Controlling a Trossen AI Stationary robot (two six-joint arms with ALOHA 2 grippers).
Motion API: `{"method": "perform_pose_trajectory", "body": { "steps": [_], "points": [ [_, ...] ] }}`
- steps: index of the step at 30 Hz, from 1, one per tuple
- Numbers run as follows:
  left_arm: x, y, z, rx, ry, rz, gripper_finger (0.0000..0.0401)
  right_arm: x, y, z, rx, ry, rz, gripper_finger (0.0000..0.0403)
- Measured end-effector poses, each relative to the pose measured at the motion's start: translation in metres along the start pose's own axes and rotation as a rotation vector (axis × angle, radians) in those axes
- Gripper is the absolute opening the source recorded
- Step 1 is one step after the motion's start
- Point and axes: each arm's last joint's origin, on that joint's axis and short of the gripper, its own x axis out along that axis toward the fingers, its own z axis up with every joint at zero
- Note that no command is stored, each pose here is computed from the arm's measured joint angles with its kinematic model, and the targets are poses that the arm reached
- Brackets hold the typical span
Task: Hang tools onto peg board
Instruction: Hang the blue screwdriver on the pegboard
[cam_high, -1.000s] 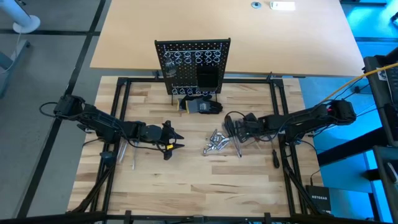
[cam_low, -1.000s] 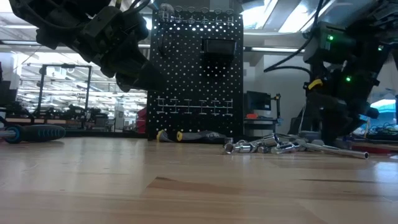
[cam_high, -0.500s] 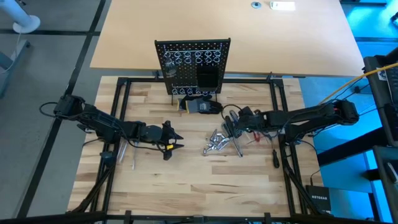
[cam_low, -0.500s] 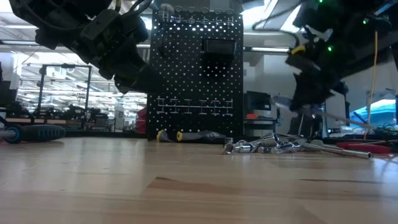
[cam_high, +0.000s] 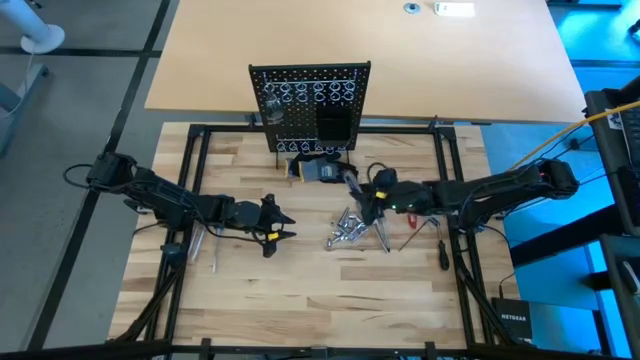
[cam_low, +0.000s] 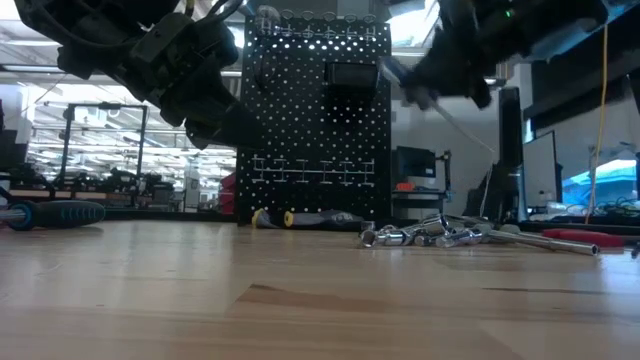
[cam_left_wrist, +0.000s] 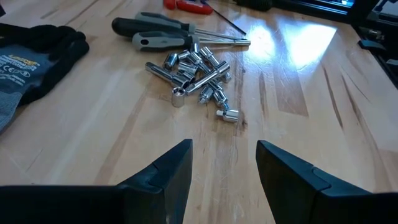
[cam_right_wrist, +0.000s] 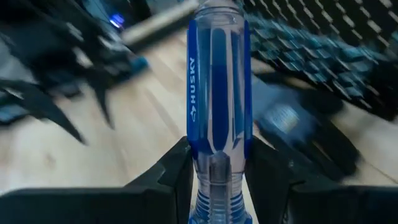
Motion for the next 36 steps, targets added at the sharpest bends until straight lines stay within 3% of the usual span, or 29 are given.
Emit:
{"method": "perform_pose_trajectory", "body": {
  "steps": [9,15,27,36],
  "points": [
    [0.000,0.000,0.000,0.008,0.000,0.000,0.0168,-0.005,0.015,0.031,-0.118,-0.302,0.148,0.0122],
    [0.000,0.000,0.000,0.008,-0.002,0.009,0.0168,-0.014,0.020,0.048,-0.191,-0.495,0.184,0.0122],
    [0.000,0.001,0.002,0.032,-0.028,0.041,0.0168,-0.018,0.027,0.119,-0.266,-0.676,0.103,0.0122],
    [0.000,0.000,0.006,0.044,-0.069,0.030,0.0168,0.013,0.040,0.174,-0.340,-0.730,0.051,0.0122]
  ]
}}
